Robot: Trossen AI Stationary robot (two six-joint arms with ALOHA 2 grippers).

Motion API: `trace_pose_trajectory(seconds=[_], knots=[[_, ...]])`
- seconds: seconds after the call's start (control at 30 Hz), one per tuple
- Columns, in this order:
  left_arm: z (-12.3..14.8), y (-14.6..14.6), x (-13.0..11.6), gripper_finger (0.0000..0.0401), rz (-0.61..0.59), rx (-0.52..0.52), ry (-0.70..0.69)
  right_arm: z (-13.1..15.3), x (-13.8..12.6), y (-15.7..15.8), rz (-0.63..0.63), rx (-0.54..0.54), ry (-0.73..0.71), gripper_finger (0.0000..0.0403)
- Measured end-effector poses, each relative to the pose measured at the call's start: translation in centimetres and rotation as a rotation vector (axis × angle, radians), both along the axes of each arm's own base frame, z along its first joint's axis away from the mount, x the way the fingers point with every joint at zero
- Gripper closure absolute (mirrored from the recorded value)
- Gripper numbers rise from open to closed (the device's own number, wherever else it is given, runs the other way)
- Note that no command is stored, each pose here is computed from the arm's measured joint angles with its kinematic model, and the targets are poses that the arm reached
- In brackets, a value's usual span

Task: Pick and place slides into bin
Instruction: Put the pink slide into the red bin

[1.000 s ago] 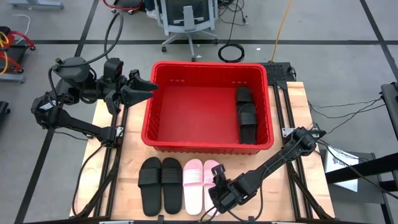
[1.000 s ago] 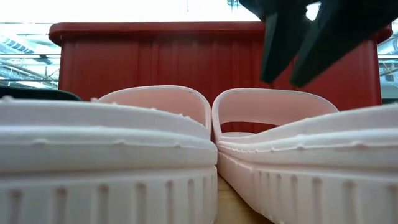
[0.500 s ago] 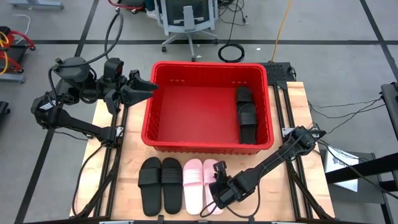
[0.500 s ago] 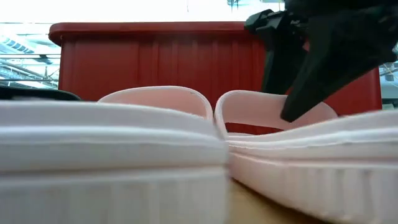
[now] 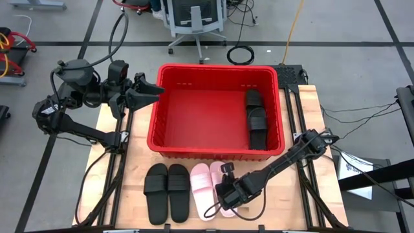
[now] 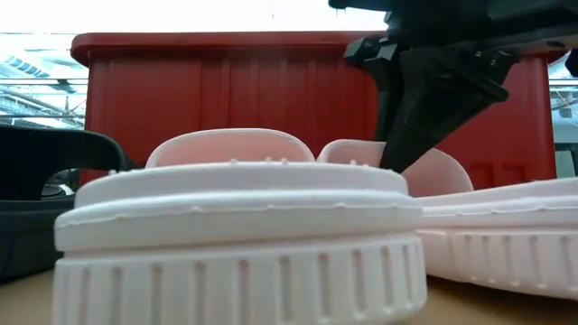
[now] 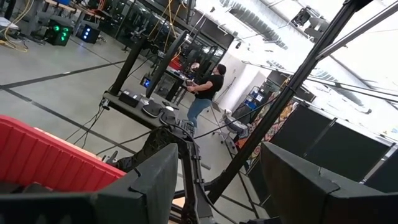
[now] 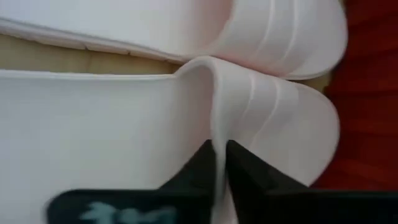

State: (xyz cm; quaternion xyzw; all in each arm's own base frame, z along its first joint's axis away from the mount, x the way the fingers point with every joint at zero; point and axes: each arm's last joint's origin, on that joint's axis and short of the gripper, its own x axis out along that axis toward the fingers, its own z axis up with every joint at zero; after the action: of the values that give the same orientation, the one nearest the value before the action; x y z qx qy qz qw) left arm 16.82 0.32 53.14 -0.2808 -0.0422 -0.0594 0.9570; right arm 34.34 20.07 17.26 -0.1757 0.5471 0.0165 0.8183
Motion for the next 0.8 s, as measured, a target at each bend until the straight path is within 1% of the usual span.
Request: trace_pose_trajectory(seconds=[0.07, 0.2, 0.33, 0.47, 0.7, 0.8], knots=[[0.0, 0.0, 0.0, 0.0173, 0.000, 0.001, 0.000, 0.0, 0.1, 0.0, -0.009, 0.018, -0.002, 0.0393], [-0.1, 0.0, 0.0, 0.0173, 0.000, 0.001, 0.006, 0.0, 0.1, 0.0, -0.083, 0.063, -0.011, 0.0397], [-0.2, 0.0, 0.0, 0.0173, 0.000, 0.000, 0.020, 0.2, 0.1, 0.0, -0.127, 0.108, -0.014, 0.0399], [-0.2, 0.0, 0.0, 0.0173, 0.000, 0.000, 0.024, 0.8, -0.1, 0.0, -0.140, 0.125, -0.022, 0.0400], [-0.2, 0.0, 0.0, 0.0173, 0.000, -0.001, 0.024, 3.7, -0.9, -0.7, -0.140, 0.158, -0.055, 0.0401], [-0.2, 0.0, 0.0, 0.0173, -0.002, -0.010, 0.024, 5.4, -1.4, -1.3, -0.132, 0.214, -0.054, 0.0402]])
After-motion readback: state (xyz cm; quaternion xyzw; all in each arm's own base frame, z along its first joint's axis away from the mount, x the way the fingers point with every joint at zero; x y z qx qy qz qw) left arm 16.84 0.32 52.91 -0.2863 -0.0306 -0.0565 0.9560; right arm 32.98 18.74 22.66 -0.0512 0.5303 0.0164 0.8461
